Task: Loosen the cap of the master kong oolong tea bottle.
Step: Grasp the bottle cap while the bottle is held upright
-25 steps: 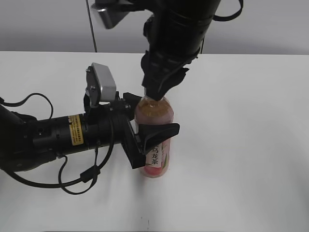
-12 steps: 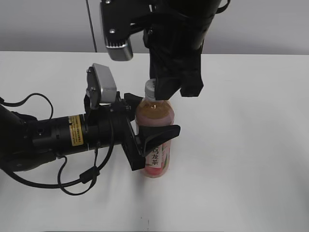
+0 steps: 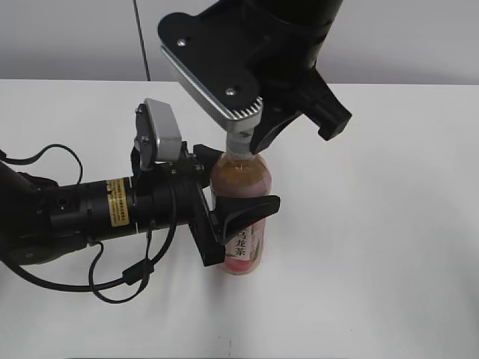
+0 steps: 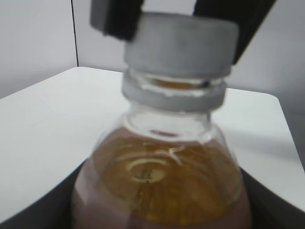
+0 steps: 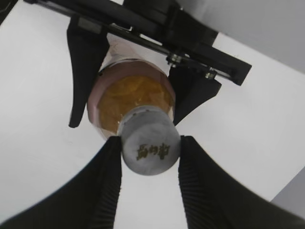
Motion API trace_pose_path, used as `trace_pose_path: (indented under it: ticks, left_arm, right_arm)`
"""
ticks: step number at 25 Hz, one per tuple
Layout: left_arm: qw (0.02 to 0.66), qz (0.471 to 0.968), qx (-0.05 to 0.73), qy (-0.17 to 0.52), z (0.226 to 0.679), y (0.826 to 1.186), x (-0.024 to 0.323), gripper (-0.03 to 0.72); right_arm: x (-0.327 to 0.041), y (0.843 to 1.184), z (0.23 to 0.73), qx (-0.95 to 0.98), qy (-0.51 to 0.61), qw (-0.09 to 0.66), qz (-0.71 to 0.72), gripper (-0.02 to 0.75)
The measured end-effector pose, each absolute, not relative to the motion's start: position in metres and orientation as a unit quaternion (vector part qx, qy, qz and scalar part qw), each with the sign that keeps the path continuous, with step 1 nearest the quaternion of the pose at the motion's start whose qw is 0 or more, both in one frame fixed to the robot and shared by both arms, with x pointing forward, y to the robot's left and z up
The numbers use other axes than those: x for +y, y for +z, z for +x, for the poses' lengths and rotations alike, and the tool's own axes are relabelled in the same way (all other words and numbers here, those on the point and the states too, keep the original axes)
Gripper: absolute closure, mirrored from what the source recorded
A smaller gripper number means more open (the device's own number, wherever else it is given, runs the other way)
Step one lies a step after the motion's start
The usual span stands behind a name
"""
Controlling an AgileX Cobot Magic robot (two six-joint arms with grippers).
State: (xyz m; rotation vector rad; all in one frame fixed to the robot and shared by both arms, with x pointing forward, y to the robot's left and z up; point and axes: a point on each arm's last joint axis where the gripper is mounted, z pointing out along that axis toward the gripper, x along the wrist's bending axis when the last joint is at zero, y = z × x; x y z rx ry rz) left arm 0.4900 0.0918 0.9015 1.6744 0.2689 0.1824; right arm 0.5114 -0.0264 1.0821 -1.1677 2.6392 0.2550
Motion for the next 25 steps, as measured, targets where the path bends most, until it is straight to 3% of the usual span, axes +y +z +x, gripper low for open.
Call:
trace_pose_path:
  ticks: [13, 25]
  left_arm:
    - [0.658, 0.74, 0.112, 0.079, 0.489, 0.9015, 0.0915, 0.231]
    - [0.658, 0.74, 0.112, 0.078, 0.4889, 0.9015, 0.0915, 0.231]
  right_arm:
    - [-0.0251, 1.0832, 0.5103, 0.774, 0.064, 0.143, -0.614, 0.457]
    - [-0.0251, 1.0836, 0.5107, 0.738, 0.058, 0.147, -0.656, 0.456]
